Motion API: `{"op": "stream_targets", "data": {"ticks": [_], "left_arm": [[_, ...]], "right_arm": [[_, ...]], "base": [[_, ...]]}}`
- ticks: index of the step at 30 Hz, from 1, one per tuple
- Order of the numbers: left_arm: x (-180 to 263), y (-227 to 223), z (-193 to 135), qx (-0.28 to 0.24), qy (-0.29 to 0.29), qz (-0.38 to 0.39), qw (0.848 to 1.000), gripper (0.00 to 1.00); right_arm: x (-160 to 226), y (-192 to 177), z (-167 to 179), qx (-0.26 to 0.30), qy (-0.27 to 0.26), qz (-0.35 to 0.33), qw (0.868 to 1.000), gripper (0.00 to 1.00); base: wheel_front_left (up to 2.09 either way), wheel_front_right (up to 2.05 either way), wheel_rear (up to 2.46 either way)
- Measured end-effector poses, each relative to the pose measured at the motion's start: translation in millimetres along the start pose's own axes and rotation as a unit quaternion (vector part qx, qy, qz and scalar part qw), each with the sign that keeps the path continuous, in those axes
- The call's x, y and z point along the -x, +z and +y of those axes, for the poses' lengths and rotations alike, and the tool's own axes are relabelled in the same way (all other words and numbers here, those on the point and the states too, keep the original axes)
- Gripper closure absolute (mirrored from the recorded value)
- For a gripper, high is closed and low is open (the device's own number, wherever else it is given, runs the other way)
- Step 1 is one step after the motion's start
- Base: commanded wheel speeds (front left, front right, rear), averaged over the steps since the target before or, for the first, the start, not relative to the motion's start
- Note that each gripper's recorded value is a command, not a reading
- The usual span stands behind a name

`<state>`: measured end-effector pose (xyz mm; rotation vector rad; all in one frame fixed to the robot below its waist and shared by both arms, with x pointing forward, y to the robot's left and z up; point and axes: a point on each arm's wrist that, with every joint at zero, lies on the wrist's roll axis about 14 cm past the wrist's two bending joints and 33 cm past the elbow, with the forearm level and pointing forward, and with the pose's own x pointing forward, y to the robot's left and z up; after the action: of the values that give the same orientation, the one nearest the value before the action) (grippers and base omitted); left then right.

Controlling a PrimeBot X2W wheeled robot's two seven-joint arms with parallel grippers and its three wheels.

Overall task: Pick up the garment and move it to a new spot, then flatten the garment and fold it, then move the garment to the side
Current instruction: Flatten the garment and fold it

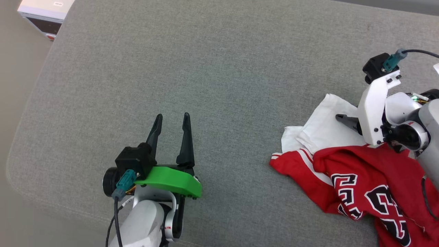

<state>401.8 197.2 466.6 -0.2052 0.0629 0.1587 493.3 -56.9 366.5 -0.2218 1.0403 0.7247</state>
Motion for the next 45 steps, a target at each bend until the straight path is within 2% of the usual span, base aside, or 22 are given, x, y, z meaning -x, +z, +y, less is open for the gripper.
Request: {"op": "stream_targets", "data": {"ticks": [4, 5, 6, 10, 18, 21, 25, 27, 30, 35, 40, 45], "left_arm": [[0.5, -4.1, 5.8, -0.004, 0.009, 0.005, 1.0, 0.0], [0.4, -4.5, 5.8, -0.004, 0.01, 0.006, 1.0, 0.0], [0.3, -4.4, 5.5, -0.002, 0.01, 0.005, 1.0, 0.0], [-0.4, -2.6, 4.7, 0.0, 0.01, 0.002, 1.0, 0.0], [-0.6, 7.7, 2.6, 0.0, 0.004, -0.014, 1.0, 0.0], [-0.7, 11.3, 0.1, 0.0, -0.002, -0.019, 1.0, 0.0], [2.6, 11.1, -4.0, -0.003, -0.013, -0.018, 1.0, 0.0], [2.7, 12.0, -7.6, -0.003, -0.019, -0.02, 1.0, 0.0], [2.7, 13.8, -15.4, -0.001, -0.03, -0.022, 0.999, 0.0], [1.1, 15.0, -26.2, -0.002, -0.048, -0.022, 0.999, 0.0], [-0.6, 16.5, -37.3, -0.001, -0.063, -0.02, 0.998, 0.0], [-1.5, 17.6, -40.0, -0.002, -0.069, -0.019, 0.997, 0.0]], "right_arm": [[-4.7, -4.9, 2.3, -0.005, 0.014, 0.037, 0.999, 0.0], [-4.8, -4.4, 4.3, -0.005, 0.017, 0.04, 0.999, 0.68], [-4.4, -4.8, 4.9, -0.004, 0.019, 0.043, 0.999, 1.0], [-2.5, -5.7, 6.2, -0.005, 0.022, 0.041, 0.999, 1.0], [18.3, 20.0, -13.9, -0.046, -0.004, -0.055, 0.997, 1.0], [37.8, 27.6, -37.8, -0.08, -0.032, -0.1, 0.991, 1.0], [73.1, 28.7, -74.4, -0.13, -0.076, -0.163, 0.975, 1.0], [88.5, 16.8, -92.6, -0.158, -0.098, -0.181, 0.966, 1.0], [111.6, -22.2, -122.4, -0.206, -0.143, -0.189, 0.949, 1.0], [136.5, -89.7, -147.4, -0.28, -0.193, -0.19, 0.921, 1.0], [141.5, -168.4, -146.7, -0.354, -0.224, -0.161, 0.894, 1.0], [134.7, -194.8, -136.6, -0.397, -0.226, -0.162, 0.875, 1.0]], "base": [[0.0, 0.0, 0.0], [0.0, 0.0, 0.0], [0.0, 0.0, 0.0], [0.0, 0.0, 0.0], [0.0, 0.0, 0.0], [0.0, 0.0, 0.0], [0.0, 0.0, 0.0], [0.0, 0.0, 0.0], [0.0, 0.0, 0.0], [0.0, 0.0, 0.0], [0.0, 0.0, 0.0], [0.0, 0.0, 0.0]]}}
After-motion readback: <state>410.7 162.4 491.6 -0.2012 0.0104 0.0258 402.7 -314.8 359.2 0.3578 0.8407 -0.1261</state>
